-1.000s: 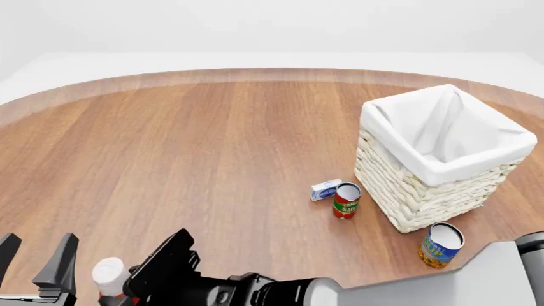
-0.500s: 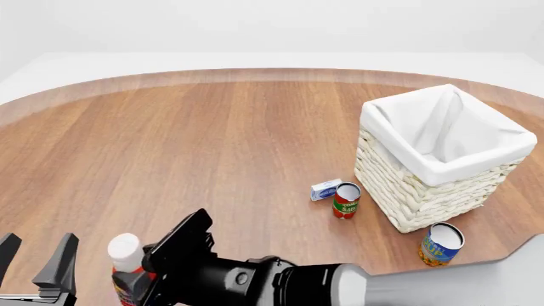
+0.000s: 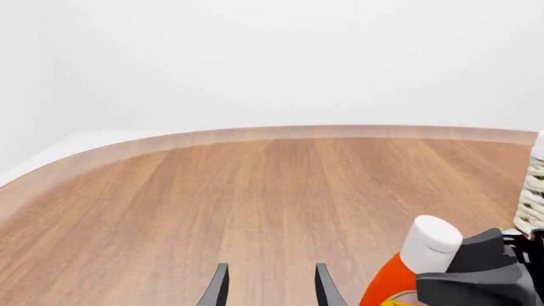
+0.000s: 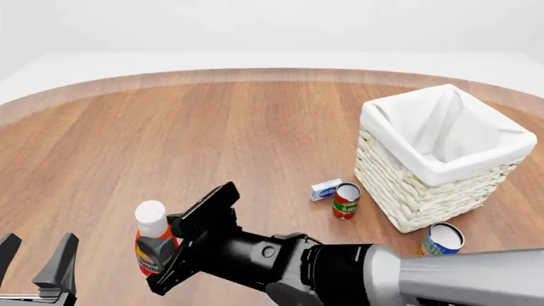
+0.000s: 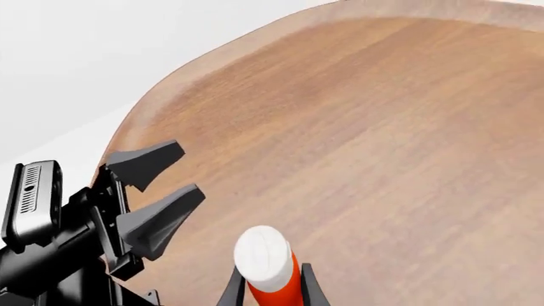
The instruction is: Pick up the ketchup, and put it in the basket.
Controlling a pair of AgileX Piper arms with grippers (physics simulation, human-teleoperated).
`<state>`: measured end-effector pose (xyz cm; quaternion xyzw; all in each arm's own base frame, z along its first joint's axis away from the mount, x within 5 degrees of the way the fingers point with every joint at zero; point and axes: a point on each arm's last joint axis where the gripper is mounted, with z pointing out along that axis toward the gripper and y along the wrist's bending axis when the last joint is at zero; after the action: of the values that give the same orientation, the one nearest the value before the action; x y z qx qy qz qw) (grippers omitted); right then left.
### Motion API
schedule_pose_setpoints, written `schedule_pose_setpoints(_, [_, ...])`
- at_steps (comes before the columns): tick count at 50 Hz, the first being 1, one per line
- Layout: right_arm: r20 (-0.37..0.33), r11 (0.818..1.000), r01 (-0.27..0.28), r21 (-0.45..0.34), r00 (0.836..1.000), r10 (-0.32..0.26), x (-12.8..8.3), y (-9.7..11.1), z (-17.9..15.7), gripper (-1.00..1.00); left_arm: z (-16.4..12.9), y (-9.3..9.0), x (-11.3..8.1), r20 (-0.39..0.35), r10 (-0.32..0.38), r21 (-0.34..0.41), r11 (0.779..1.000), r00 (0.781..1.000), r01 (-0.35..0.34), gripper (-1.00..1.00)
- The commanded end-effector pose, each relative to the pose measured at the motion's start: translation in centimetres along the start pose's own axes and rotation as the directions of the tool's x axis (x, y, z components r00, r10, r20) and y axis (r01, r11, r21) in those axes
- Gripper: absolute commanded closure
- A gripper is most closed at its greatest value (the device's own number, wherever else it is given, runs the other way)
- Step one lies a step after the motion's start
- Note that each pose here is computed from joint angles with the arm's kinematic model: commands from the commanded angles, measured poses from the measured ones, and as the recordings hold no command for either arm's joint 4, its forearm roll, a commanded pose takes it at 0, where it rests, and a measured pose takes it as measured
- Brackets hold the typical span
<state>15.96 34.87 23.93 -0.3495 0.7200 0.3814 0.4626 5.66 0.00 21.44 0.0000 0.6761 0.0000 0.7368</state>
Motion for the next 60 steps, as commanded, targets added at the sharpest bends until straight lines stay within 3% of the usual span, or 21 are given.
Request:
schedule_pose_setpoints(1, [0.038,0.999,-0.024,0.024,0.999,0.023,-1.1,-1.1,-0.9,1.0,0.0,0.0,0.0,0.0,0.0,0.0,1.0,1.0,0.0,-1.0])
schedule_pose_setpoints(25, [0.097,0.996,-0.057,0.072,0.994,0.05,-2.1,-3.2,-2.7,1.0,0.0,0.0,0.0,0.0,0.0,0.0,1.0,1.0,0.0,-1.0])
schedule_pose_setpoints(60, [0.212,0.98,-0.128,0.152,0.973,0.095,-3.7,-6.7,-6.3,1.0,0.0,0.0,0.0,0.0,0.0,0.0,1.0,1.0,0.0,-1.0])
